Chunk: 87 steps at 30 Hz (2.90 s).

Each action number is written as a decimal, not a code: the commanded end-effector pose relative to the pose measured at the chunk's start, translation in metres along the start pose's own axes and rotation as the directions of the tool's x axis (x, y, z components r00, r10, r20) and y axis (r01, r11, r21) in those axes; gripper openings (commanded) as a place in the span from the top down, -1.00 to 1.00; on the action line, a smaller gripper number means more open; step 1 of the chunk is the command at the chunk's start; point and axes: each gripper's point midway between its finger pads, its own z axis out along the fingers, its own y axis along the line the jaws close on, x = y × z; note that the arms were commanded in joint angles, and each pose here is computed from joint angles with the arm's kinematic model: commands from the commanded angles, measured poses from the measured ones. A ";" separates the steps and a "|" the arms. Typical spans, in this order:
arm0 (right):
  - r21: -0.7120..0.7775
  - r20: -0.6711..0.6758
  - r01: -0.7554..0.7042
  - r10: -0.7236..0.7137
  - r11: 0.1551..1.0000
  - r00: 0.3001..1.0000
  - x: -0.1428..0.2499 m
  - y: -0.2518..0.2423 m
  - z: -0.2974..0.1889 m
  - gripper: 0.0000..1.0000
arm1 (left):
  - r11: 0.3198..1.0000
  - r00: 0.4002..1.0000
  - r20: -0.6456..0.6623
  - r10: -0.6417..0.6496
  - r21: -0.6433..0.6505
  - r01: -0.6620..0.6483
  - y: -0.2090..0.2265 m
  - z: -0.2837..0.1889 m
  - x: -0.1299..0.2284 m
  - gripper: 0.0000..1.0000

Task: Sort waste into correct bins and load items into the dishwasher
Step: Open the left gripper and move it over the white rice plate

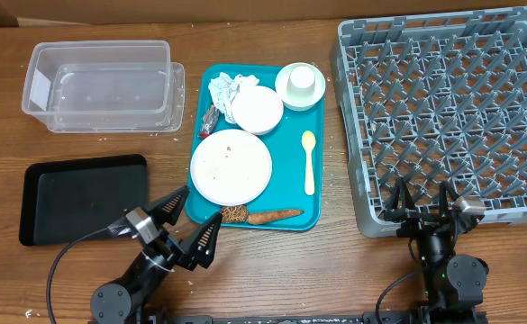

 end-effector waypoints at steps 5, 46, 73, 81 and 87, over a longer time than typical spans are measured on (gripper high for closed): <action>-0.007 0.006 0.006 -0.006 1.000 1.000 0.001 0.001 0.000 -1.00 | 0.992 0.998 -0.068 0.019 -0.127 -0.028 -0.003 0.003 -0.025 -1.00; -0.007 0.006 0.006 -0.006 1.000 1.000 0.001 0.001 0.000 -1.00 | 0.810 0.393 -0.863 -0.317 -0.462 -0.361 0.038 0.101 0.099 -1.00; -0.007 0.006 0.006 -0.006 1.000 1.000 0.001 0.001 0.000 -1.00 | 0.838 0.178 -0.925 -0.337 -0.380 -0.392 0.071 0.147 0.166 -1.00; -0.007 0.006 0.006 -0.006 1.000 1.000 0.001 0.001 0.000 -1.00 | 0.822 0.073 -0.963 -0.259 -0.259 -0.506 0.079 0.134 0.181 -1.00; -0.007 0.006 0.006 -0.006 1.000 1.000 0.001 0.001 0.000 -1.00 | 0.726 0.090 -0.975 -0.205 -0.214 -0.654 0.081 0.136 0.179 -1.00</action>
